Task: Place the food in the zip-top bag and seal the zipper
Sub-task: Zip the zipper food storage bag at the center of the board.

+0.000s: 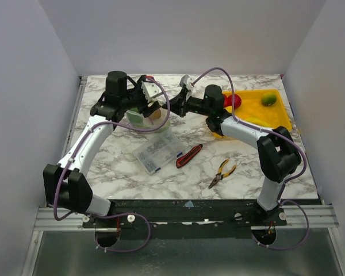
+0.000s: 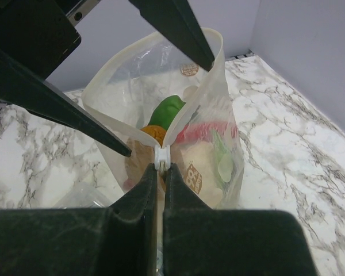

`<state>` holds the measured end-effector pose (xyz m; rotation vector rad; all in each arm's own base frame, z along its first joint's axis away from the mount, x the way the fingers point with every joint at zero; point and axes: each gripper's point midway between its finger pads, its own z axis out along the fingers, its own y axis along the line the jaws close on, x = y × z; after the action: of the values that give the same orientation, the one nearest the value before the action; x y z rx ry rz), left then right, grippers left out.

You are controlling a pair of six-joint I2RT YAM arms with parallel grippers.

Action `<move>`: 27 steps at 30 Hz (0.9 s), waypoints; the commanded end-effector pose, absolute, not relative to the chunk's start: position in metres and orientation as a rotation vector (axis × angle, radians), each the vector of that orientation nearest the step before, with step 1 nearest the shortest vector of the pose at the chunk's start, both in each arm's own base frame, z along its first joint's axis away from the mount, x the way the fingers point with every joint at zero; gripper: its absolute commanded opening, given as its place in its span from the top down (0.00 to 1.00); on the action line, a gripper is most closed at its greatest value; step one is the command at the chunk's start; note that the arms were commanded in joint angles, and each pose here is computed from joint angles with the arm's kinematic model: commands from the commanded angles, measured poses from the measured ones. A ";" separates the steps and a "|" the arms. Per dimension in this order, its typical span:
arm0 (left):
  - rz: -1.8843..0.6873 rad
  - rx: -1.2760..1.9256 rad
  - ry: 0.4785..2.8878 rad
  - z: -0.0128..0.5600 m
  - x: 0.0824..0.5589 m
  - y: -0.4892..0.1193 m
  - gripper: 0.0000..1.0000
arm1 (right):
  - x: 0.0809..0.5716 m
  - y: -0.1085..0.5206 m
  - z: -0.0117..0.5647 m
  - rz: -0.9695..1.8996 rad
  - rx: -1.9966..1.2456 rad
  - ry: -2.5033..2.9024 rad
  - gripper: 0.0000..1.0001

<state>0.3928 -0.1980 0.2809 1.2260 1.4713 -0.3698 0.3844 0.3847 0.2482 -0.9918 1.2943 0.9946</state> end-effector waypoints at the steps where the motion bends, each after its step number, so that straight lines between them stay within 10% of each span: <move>1: -0.310 1.277 1.368 0.297 0.397 -0.202 0.21 | 0.382 0.387 0.251 0.993 -1.056 1.267 1.00; 27: -0.700 1.490 1.517 0.274 0.360 -0.215 0.24 | 0.384 0.385 0.257 0.960 -1.077 1.276 1.00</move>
<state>0.3867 -0.2050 0.2530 1.5013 1.5915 -0.5863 0.3787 0.3854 0.2349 -1.0826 1.3385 0.9888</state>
